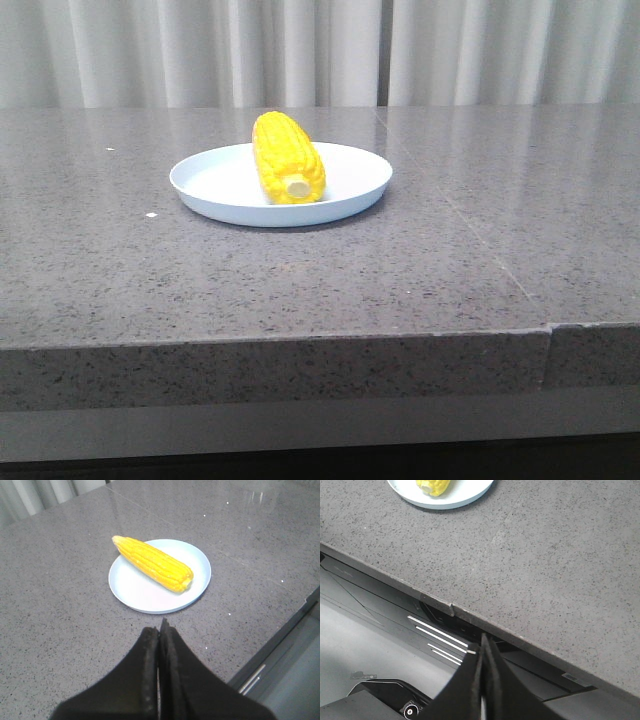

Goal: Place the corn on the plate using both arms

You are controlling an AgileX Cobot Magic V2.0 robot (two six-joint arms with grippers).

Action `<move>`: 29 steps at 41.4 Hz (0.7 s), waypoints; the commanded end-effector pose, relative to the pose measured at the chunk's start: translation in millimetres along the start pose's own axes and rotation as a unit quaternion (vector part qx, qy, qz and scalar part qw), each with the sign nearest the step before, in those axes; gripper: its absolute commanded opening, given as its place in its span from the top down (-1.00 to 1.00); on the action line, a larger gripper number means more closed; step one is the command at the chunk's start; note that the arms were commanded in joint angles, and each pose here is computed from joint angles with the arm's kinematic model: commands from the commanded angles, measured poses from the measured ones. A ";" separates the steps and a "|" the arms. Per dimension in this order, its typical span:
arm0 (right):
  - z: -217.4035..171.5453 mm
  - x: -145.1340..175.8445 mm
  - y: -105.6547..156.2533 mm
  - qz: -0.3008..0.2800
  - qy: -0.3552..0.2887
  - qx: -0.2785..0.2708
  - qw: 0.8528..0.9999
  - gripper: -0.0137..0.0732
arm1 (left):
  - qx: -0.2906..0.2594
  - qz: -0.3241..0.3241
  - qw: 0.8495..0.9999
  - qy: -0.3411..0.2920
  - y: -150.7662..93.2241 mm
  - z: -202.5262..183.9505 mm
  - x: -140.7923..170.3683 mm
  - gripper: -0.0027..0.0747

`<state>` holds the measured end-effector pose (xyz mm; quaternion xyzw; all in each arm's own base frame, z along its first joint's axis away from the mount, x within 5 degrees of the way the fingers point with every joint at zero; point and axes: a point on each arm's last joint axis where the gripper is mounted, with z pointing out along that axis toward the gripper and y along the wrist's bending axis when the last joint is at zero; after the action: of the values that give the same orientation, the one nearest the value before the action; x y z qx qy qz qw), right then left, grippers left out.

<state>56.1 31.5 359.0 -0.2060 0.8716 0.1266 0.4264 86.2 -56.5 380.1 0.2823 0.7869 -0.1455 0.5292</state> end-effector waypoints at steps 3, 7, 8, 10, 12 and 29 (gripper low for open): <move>-4.3 -10.1 0.4 -0.002 -0.038 -0.002 0.999 0.96 | -0.062 -0.047 0.993 -0.094 7.4 -8.2 11.4 0.98; -4.3 -10.1 0.5 -0.002 -0.038 -0.002 0.999 0.96 | -0.131 -0.058 0.980 -0.141 10.5 -16.9 39.6 0.98; -4.3 -10.1 0.5 -0.002 -0.038 -0.002 0.999 0.96 | -0.146 -0.061 0.976 -0.149 11.1 -16.3 48.2 0.98; -4.3 -10.1 0.5 -0.002 -0.038 -0.002 0.999 0.96 | -0.179 -0.061 0.968 -0.166 11.3 -17.9 64.7 0.98; -4.3 -10.1 0.5 -0.002 -0.038 -0.002 0.999 0.96 | -0.205 -0.058 0.960 -0.180 10.8 -17.8 80.7 0.98; -4.3 -10.1 0.5 -0.002 -0.038 -0.002 0.999 0.96 | -0.307 -0.068 0.924 -0.218 12.3 -0.6 158.6 0.98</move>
<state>55.7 31.4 359.1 -0.2058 0.8712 0.1278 0.4269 51.2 -2.4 222.7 0.0331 0.7206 0.0107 0.6925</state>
